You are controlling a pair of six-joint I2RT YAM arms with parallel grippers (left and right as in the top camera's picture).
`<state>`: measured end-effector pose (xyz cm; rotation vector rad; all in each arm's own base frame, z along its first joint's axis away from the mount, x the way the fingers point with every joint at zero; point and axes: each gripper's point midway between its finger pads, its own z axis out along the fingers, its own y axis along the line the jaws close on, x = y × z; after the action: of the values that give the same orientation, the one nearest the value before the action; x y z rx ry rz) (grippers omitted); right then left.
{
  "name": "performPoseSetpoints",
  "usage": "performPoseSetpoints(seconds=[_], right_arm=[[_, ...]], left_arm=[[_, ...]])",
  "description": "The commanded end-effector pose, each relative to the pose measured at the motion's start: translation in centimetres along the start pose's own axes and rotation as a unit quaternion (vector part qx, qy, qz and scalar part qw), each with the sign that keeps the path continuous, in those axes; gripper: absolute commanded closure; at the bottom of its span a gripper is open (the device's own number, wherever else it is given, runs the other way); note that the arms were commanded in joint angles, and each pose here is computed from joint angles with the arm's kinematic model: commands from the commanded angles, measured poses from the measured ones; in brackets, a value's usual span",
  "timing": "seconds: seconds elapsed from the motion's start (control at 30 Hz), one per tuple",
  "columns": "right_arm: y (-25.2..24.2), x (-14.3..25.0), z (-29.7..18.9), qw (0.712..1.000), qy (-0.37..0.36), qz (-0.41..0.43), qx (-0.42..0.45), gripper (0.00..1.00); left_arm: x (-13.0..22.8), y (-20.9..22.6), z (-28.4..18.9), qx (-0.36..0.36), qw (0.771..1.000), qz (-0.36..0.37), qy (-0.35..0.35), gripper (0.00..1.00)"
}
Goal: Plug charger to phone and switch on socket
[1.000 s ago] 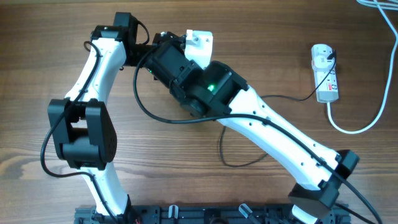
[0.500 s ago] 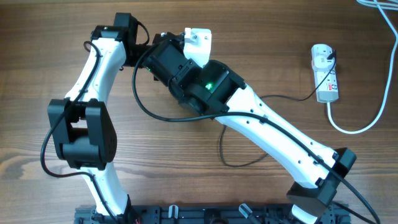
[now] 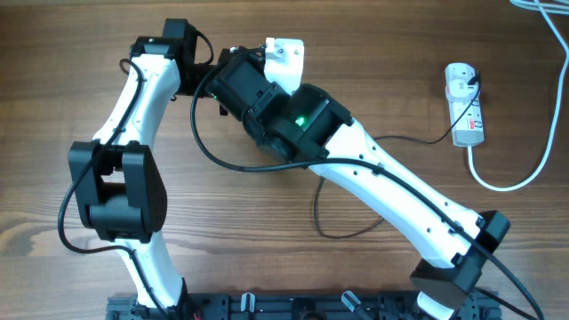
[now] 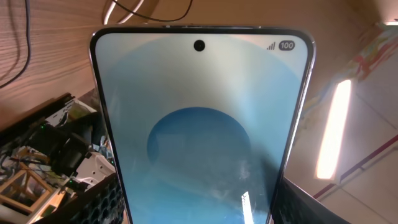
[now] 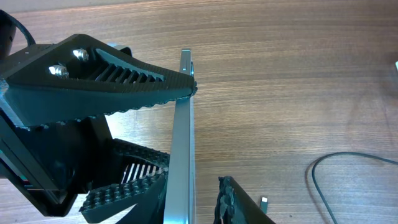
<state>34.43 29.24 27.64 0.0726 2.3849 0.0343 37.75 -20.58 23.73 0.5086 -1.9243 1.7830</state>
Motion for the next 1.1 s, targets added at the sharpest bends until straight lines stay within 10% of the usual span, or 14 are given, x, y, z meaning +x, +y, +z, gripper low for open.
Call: performPoseSetpoints(seconds=[0.0, 0.53, 0.77, 1.07], right_arm=[[-0.1, -0.6, 0.3, 1.000, -0.008, 0.003, 0.006, 0.76], [0.0, -0.5, 0.3, 1.000, -0.005, 0.003, 0.002, 0.95], [-0.3, -0.6, -0.2, 1.000, -0.005, 0.019, 0.001, 0.96], [-3.5, -3.1, -3.5, 0.998, -0.025, 0.056, -0.009, 0.96]], left_arm=[[1.7, -1.7, -0.4, 0.025, 0.999, 0.016, 0.013, 0.34], [1.7, -1.7, -0.4, 0.025, 0.999, 0.016, 0.013, 0.34], [1.7, -1.6, -0.4, 0.022, 0.999, 0.021, 0.011, 0.00], [0.8, -1.0, -0.4, 0.000, 0.999, 0.035, -0.007, 0.00]])
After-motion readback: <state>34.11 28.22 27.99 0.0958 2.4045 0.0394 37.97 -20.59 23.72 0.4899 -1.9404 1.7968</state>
